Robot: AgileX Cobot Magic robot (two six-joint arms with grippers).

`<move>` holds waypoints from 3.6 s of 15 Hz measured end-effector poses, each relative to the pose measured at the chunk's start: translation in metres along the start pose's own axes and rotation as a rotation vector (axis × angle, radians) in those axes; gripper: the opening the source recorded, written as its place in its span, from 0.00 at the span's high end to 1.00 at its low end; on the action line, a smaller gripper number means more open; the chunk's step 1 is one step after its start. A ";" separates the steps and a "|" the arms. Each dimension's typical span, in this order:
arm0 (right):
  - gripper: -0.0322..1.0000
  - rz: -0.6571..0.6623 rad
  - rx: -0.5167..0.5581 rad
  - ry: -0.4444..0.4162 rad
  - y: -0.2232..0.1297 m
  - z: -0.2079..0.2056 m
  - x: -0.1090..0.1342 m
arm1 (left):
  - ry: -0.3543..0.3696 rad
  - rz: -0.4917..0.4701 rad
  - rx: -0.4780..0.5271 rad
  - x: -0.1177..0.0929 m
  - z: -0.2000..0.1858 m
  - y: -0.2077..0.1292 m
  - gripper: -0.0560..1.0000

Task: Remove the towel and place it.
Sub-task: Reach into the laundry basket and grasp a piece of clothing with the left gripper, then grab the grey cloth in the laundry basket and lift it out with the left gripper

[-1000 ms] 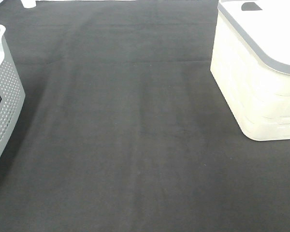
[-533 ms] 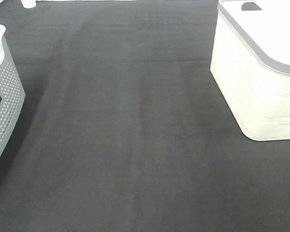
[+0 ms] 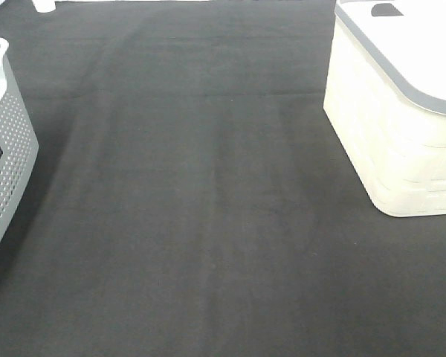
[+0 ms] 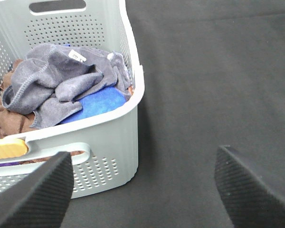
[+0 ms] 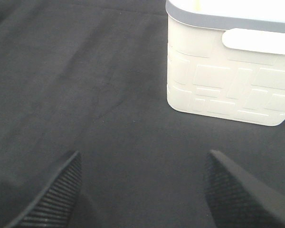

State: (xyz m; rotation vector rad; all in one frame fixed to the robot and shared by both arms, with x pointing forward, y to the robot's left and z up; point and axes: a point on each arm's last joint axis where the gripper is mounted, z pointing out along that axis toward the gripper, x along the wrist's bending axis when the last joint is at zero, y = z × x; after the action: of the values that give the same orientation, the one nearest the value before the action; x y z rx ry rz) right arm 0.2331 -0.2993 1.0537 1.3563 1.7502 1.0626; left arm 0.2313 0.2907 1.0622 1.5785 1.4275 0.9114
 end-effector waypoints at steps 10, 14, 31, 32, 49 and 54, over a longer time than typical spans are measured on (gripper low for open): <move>0.28 0.000 0.000 0.000 0.000 0.000 0.000 | 0.122 -0.252 0.152 0.018 0.041 0.069 0.23; 0.28 0.000 0.000 0.000 0.000 0.000 0.000 | 0.252 -0.415 0.166 0.034 0.068 0.107 0.23; 0.28 0.000 0.000 0.000 0.000 0.000 0.000 | 0.584 -1.143 0.176 0.071 0.260 0.106 0.23; 0.28 0.000 0.000 0.000 0.000 0.000 0.000 | 0.588 -1.157 0.183 0.071 0.270 0.101 0.23; 0.28 0.001 0.000 0.000 0.000 0.000 0.000 | 0.684 -1.242 0.271 0.085 0.340 0.065 0.39; 0.28 0.001 0.000 0.000 0.000 0.000 0.000 | 0.706 -1.219 0.262 0.087 0.339 0.065 0.60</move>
State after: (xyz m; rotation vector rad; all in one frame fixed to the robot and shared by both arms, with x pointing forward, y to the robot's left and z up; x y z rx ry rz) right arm 0.2331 -0.2993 1.0537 1.3573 1.7497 1.0632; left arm 0.5740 0.3428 0.9796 0.2379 2.5857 0.4961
